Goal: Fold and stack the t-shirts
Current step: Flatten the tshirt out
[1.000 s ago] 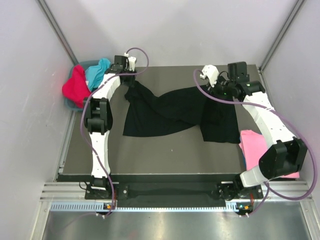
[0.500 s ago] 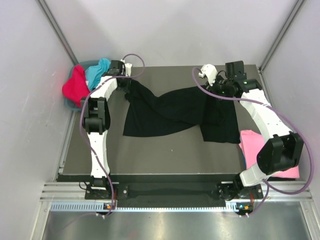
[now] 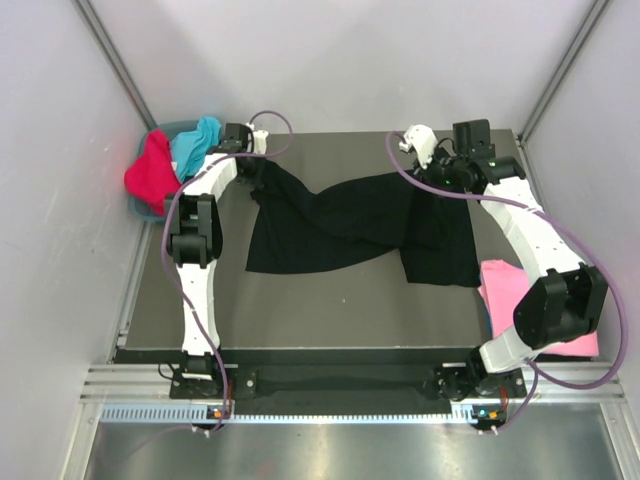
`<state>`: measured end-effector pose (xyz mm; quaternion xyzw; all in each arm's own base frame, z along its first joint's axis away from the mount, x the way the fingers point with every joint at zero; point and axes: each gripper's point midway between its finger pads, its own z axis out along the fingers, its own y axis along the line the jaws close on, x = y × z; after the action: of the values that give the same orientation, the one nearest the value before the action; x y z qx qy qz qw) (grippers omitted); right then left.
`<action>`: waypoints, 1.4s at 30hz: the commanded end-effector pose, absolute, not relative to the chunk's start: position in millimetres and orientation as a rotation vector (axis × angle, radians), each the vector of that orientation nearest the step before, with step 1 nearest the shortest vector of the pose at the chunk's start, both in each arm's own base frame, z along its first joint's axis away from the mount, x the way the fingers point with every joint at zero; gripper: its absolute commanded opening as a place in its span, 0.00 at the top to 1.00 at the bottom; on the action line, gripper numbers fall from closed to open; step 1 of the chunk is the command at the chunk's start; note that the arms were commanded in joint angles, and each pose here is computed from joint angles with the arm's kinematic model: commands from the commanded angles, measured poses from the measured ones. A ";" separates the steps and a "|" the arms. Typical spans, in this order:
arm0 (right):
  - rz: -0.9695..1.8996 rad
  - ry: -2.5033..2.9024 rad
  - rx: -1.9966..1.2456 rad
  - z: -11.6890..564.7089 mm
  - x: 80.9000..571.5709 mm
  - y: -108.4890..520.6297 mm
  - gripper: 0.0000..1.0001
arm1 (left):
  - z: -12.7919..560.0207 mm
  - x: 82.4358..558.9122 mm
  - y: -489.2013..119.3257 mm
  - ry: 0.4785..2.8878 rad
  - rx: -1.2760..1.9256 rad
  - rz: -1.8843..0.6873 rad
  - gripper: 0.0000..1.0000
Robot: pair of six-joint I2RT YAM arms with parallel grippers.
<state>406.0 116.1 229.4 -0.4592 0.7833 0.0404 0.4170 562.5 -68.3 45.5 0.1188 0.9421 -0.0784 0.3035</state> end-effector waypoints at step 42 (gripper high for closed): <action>-0.108 1.757 -0.506 380.0 503.0 -2.0 1.00 | 69.6 526.9 -74.5 2.526 0.155 -0.491 0.43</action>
<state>495.7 3.9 348.2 -0.2317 0.7857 -0.0308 0.5727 512.2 -70.1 50.9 0.0412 0.9522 -0.1754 0.2469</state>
